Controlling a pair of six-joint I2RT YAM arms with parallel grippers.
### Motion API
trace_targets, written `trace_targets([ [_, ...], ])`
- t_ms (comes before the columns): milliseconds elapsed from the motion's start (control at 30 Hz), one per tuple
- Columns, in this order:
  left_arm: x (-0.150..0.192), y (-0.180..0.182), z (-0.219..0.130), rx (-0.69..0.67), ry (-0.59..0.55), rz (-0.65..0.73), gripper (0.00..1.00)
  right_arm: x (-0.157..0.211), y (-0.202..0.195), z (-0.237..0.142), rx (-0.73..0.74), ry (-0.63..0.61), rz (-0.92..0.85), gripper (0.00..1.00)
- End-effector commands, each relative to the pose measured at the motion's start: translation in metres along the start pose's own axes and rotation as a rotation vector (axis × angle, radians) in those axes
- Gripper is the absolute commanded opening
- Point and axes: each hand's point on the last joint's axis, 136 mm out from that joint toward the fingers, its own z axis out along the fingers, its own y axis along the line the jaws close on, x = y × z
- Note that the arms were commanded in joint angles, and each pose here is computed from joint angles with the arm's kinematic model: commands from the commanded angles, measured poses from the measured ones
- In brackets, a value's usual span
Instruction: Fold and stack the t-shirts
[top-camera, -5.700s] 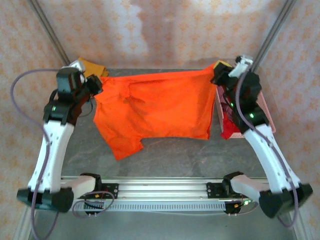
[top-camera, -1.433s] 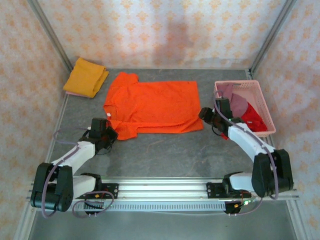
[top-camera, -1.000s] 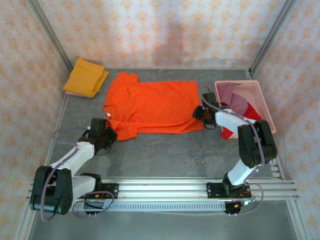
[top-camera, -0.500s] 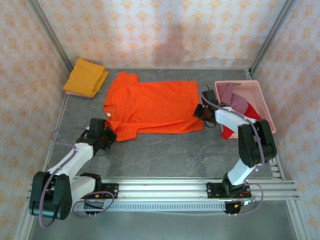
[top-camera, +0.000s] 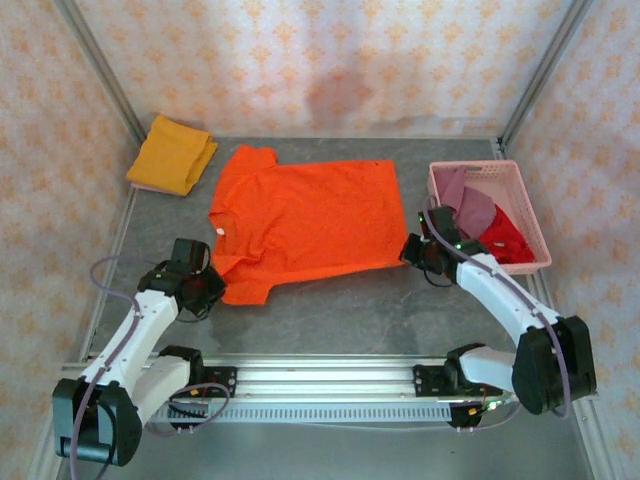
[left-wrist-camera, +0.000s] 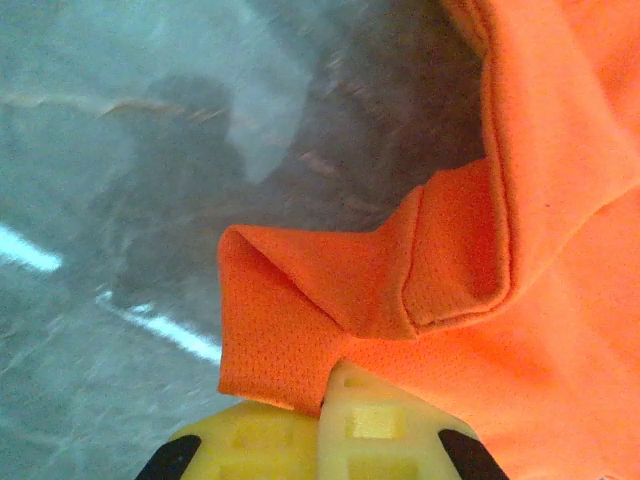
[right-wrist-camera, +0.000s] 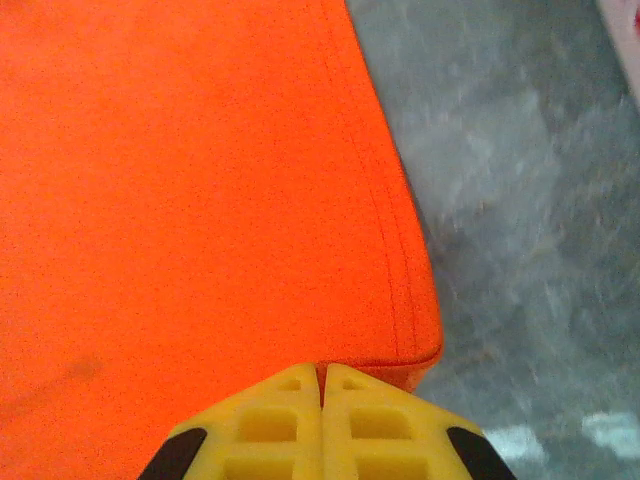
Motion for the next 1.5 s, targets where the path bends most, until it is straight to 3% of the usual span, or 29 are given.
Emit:
trace_targets([
  [0,0.012,0.023,-0.009,-0.102,0.036,0.002,0.00,0.036,-0.013,0.000,0.021,0.099,0.059,0.00],
  [300,0.027,0.045,-0.006,-0.174,0.079,-0.054,0.00,0.060,-0.023,0.010,0.043,0.162,0.088,0.00],
  [333,0.030,0.045,-0.003,-0.169,0.091,-0.071,0.00,0.061,-0.024,0.010,0.047,0.167,0.086,0.04],
  [367,0.033,0.045,-0.001,-0.160,0.103,-0.084,0.00,0.060,-0.023,0.011,0.046,0.169,0.083,0.16],
  [433,0.036,0.045,0.003,-0.148,0.112,-0.101,0.13,0.058,-0.020,0.009,0.037,0.168,0.075,0.37],
  [500,0.035,0.047,0.001,-0.156,0.103,-0.103,0.27,0.051,-0.017,0.004,0.037,0.147,0.056,0.46],
  [567,0.030,0.043,-0.008,-0.138,0.075,-0.090,0.49,0.038,-0.014,-0.003,0.043,0.099,0.032,0.54],
  [733,0.011,0.021,-0.036,-0.040,-0.037,-0.062,0.90,0.006,0.010,-0.004,-0.027,-0.001,-0.042,0.61],
  [800,-0.003,0.005,-0.045,-0.009,-0.089,-0.009,0.99,-0.008,0.020,0.003,-0.030,-0.016,-0.078,0.62],
  [967,-0.051,-0.073,-0.044,0.166,-0.218,0.194,1.00,-0.045,0.039,0.036,-0.023,-0.082,-0.112,0.62],
  [1100,-0.088,-0.120,-0.017,0.236,-0.316,0.250,0.99,-0.063,0.052,0.068,-0.023,-0.088,-0.102,0.53],
  [1267,-0.112,-0.136,0.034,0.155,-0.287,0.239,0.92,-0.065,0.056,0.107,-0.006,-0.039,-0.095,0.40],
  [1367,-0.118,-0.135,0.061,0.114,-0.281,0.217,0.85,-0.064,0.049,0.123,0.026,-0.022,-0.098,0.35],
  [1467,-0.124,-0.136,0.080,0.068,-0.263,0.216,0.85,-0.063,0.048,0.132,0.037,-0.006,-0.098,0.34],
])
